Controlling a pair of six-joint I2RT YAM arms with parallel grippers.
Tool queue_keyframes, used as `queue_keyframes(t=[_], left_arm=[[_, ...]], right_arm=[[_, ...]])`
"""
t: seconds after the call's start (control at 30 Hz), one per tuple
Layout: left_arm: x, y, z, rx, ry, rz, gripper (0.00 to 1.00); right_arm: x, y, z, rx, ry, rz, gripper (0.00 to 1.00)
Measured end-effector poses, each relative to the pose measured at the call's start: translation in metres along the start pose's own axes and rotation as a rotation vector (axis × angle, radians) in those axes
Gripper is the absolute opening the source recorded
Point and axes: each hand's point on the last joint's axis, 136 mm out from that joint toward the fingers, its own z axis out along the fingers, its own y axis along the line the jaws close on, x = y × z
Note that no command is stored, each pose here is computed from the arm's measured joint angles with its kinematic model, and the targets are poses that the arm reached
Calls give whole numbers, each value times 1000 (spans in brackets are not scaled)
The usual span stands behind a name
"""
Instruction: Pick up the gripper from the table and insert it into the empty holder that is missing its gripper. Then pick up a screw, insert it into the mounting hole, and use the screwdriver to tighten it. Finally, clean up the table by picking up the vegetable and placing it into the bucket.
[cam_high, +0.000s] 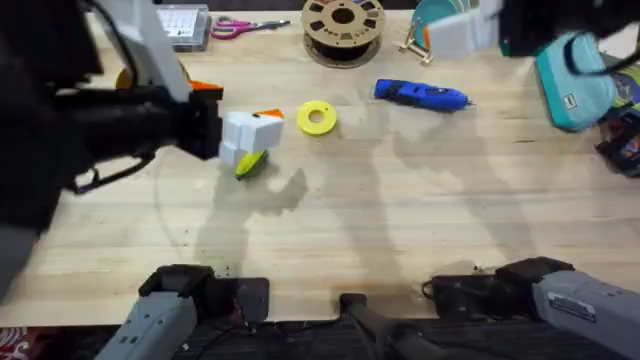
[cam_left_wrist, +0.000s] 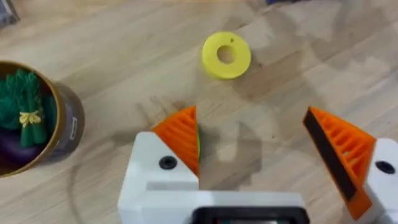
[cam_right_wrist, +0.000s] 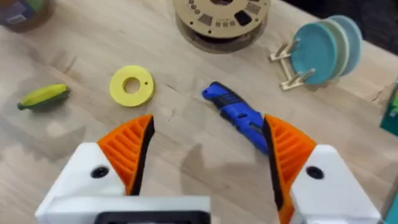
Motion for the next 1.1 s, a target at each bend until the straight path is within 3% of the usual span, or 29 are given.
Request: queue_keyframes(t=[0.2, 0.43, 0.67, 0.7, 0.77, 1.1], left_arm=[[7, 11, 19, 1, 83, -27, 985], [12, 14, 21, -11, 112, -35, 985], [65, 28, 15, -103, 385, -82, 985], [75, 38, 28, -130, 463, -60, 985], [84, 43, 38, -138, 529, -50, 985], [124, 59, 95, -124, 748, -40, 992]], right_arm=[[33, 9, 0, -14, -5, 37, 996], [58, 16, -5, -23, -1, 60, 997], [59, 16, -4, -23, 0, 61, 997], [59, 16, -4, -23, 0, 61, 998], [59, 16, -4, -23, 0, 61, 998], [59, 16, -4, -23, 1, 61, 998]])
